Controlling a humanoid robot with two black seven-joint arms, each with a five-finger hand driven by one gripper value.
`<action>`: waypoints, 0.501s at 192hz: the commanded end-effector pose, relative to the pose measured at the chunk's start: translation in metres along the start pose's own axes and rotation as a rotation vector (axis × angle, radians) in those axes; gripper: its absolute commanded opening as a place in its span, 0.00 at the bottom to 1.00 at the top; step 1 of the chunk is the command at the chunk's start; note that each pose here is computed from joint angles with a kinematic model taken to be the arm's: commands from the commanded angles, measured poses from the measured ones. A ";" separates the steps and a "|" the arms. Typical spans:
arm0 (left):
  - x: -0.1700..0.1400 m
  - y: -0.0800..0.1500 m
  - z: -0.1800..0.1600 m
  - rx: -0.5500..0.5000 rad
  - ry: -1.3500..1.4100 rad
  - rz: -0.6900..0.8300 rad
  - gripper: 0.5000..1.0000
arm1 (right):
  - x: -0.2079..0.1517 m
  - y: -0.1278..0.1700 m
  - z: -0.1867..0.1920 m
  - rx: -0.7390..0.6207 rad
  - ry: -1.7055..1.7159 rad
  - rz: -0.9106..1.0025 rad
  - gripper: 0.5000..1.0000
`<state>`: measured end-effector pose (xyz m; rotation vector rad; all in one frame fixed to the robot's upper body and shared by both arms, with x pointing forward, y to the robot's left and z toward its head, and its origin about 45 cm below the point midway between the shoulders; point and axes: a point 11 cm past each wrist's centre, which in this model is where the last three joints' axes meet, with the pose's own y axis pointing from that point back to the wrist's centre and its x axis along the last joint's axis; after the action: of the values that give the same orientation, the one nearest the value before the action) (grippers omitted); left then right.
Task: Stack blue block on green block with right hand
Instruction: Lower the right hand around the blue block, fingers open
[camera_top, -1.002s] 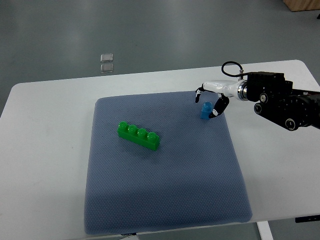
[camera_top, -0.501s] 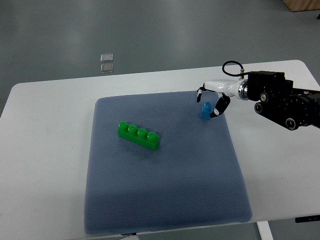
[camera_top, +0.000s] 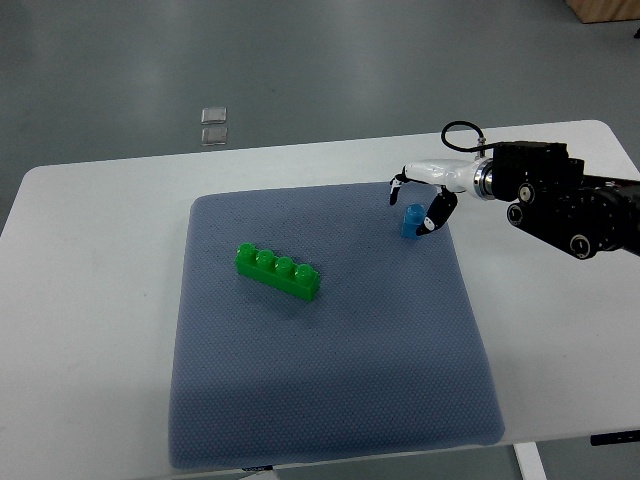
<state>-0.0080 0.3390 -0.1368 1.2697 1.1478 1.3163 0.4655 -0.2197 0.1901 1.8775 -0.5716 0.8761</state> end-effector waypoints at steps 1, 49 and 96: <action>0.000 0.000 0.000 0.000 0.000 0.000 1.00 | -0.001 0.000 0.000 0.000 0.004 0.001 0.74; 0.000 0.000 0.000 0.001 0.000 0.000 1.00 | 0.000 0.000 0.000 -0.003 0.020 0.004 0.72; 0.000 0.000 0.000 0.000 0.000 0.000 1.00 | -0.002 0.000 0.000 0.002 0.018 -0.003 0.67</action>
<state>-0.0079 0.3389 -0.1369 1.2695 1.1477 1.3163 0.4652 -0.2197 0.1892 1.8646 -0.5632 0.8945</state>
